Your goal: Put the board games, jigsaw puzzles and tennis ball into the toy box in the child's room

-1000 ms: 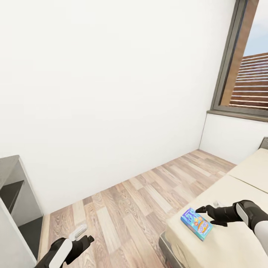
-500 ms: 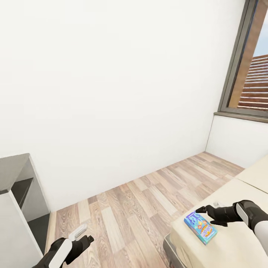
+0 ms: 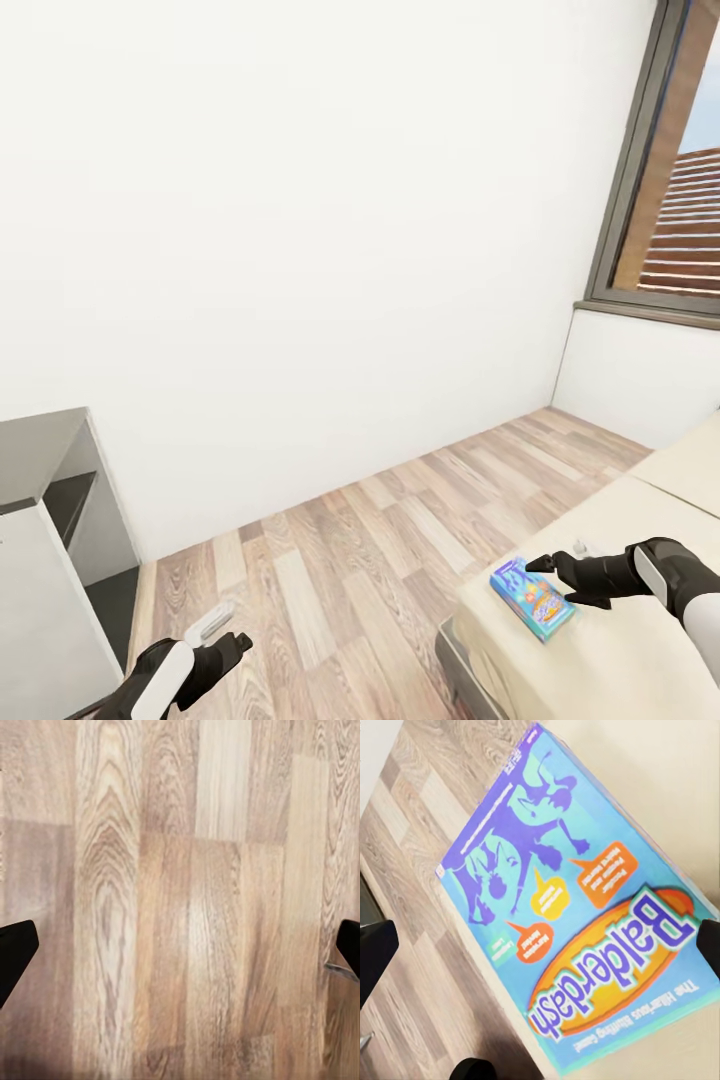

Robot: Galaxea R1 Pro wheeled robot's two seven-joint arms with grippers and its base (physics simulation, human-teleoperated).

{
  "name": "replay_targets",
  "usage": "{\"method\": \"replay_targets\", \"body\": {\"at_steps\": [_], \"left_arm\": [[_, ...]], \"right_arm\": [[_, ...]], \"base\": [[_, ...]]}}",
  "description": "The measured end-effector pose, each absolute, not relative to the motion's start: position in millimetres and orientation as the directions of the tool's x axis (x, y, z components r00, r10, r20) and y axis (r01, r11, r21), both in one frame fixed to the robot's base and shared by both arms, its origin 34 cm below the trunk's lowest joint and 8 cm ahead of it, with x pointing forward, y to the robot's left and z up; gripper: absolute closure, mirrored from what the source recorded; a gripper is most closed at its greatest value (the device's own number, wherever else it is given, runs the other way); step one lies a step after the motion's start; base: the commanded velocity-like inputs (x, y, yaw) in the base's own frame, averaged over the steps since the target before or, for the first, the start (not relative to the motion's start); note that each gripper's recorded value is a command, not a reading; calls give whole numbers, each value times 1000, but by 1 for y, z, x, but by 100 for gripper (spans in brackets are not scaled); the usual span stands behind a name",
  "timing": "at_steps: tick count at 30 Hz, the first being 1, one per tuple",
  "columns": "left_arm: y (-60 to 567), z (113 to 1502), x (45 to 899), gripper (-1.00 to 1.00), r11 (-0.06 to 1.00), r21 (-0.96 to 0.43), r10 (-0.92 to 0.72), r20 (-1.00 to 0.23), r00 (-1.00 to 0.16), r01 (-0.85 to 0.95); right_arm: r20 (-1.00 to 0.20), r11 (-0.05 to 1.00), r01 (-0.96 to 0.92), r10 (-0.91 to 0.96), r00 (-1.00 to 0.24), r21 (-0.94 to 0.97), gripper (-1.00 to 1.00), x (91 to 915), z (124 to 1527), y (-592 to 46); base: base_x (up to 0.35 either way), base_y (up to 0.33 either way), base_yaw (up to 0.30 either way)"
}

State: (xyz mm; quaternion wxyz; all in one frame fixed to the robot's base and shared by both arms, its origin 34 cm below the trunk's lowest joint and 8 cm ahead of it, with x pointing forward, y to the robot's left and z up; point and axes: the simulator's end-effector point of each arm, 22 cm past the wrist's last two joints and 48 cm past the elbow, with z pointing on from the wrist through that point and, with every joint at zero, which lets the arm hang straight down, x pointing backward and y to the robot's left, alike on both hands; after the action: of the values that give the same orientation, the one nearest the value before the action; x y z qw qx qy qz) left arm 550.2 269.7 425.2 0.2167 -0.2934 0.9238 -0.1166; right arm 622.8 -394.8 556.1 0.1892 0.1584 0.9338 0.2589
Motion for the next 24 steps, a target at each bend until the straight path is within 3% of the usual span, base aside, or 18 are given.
{"method": "replay_targets", "body": {"at_steps": [10,24], "left_arm": [[269,429,552,-100,801,-347,-592,-338,-731,-488],[269,430,552,-100,801,-349,-592,-339,-731,-487]], "right_arm": [[-279,815,193,394,-876,546,-100,624,561,-395],[-283,815,198,401,-871,544,-100,623,563,-401]], "base": [[-1,0,185],[-69,-40,21]]}}
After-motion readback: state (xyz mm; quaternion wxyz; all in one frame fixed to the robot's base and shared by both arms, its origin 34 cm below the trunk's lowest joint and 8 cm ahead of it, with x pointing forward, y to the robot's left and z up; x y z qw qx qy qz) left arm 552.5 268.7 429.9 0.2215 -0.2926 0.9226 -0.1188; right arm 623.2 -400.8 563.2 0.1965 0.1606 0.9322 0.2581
